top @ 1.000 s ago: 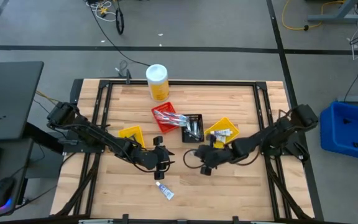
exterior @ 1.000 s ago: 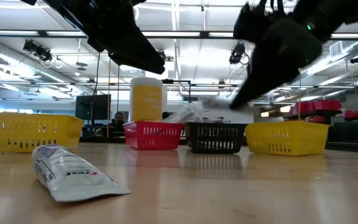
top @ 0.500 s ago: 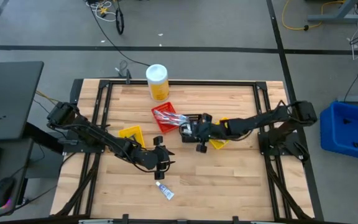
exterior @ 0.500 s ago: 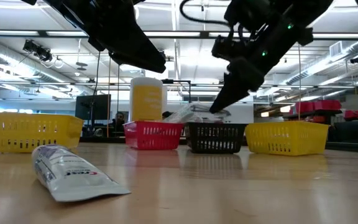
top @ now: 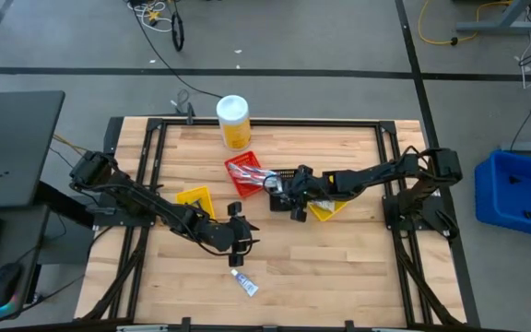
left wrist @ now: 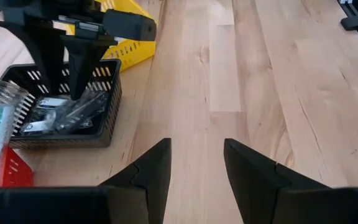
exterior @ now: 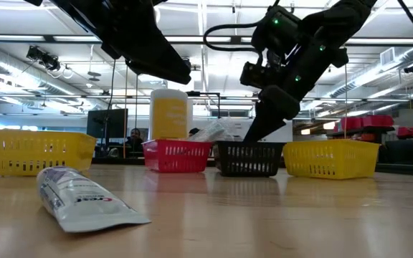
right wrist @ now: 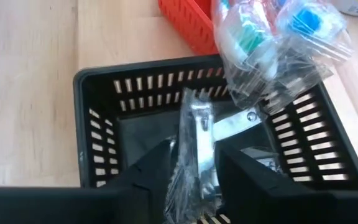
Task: Pick & Place Travel size toiletries
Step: Put the white toothpaste into the right yellow bin
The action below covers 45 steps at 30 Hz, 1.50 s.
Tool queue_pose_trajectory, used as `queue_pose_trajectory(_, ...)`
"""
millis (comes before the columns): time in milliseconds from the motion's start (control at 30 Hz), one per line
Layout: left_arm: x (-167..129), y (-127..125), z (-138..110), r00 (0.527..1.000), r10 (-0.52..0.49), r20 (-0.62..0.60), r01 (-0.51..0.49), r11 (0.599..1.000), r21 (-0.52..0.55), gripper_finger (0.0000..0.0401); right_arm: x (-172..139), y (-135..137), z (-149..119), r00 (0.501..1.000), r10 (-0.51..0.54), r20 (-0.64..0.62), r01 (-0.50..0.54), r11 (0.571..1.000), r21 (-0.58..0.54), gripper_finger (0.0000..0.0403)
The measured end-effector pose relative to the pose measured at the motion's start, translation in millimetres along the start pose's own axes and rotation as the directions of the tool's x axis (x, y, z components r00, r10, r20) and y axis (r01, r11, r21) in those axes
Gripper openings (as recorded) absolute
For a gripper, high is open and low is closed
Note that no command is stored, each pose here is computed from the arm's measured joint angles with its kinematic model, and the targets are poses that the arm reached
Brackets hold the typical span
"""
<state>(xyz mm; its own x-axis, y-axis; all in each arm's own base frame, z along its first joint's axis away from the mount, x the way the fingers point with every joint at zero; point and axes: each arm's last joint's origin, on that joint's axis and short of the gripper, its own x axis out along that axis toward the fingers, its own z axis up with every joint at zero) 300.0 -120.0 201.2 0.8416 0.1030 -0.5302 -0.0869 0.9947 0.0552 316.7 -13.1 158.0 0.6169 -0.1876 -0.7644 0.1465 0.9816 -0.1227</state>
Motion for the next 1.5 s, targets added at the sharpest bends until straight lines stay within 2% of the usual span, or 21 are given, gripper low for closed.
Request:
queue_pose_trajectory(133, 0.0, -1.4, -0.3, 0.999, -0.048, -0.012, 0.048, 0.999, 0.000, 0.0155, -0.7, 1.1, 0.5, 1.000, 0.002, 0.005, -0.002, 1.000, -0.001, 0.0166)
queue_pose_trajectory(300, -1.5, -8.0, -2.0, 0.972, -0.227, -0.056, 0.227, 0.974, -0.002, 0.0155, -9.2, 14.8, 7.0, 0.997, 0.034, 0.070, -0.034, 0.999, 0.000, 0.0192)
queue_pose_trajectory(567, -7.6, -28.0, -8.8, 0.938, -0.335, -0.084, 0.341, 0.938, 0.062, 0.0155, -31.3, 58.7, 21.7, 0.953, 0.155, 0.260, -0.160, 0.987, -0.004, 0.0193)
queue_pose_trajectory(733, 0.8, -49.3, -32.1, 0.878, -0.436, -0.196, 0.465, 0.875, 0.137, 0.0155, -39.2, 82.0, 18.9, 0.937, 0.217, 0.275, -0.219, 0.975, -0.024, 0.0190)
queue_pose_trajectory(967, 10.8, -58.5, -51.7, 0.886, -0.384, -0.259, 0.434, 0.884, 0.175, 0.0166, -48.7, 106.2, 13.4, 0.918, 0.283, 0.278, -0.291, 0.957, -0.014, 0.0199)
queue_pose_trajectory(1100, 16.1, -58.5, -61.3, 0.885, -0.350, -0.306, 0.427, 0.873, 0.235, 0.0181, -52.0, 114.0, 10.9, 0.912, 0.304, 0.274, -0.316, 0.949, -0.001, 0.0204)
queue_pose_trajectory(1267, 24.9, -60.8, -76.0, 0.855, -0.357, -0.376, 0.461, 0.856, 0.233, 0.0194, -53.9, 118.6, 9.3, 0.909, 0.316, 0.272, -0.328, 0.945, 0.000, 0.0202)
queue_pose_trajectory(1400, 28.8, -61.4, -80.3, 0.856, -0.341, -0.389, 0.450, 0.862, 0.233, 0.0189, -54.0, 118.8, 9.3, 0.909, 0.316, 0.273, -0.332, 0.943, 0.014, 0.0202)
queue_pose_trajectory(1500, 29.2, -61.3, -80.7, 0.862, -0.330, -0.385, 0.437, 0.868, 0.234, 0.0169, -54.1, 119.2, 9.2, 0.908, 0.318, 0.272, -0.339, 0.940, 0.033, 0.0206)
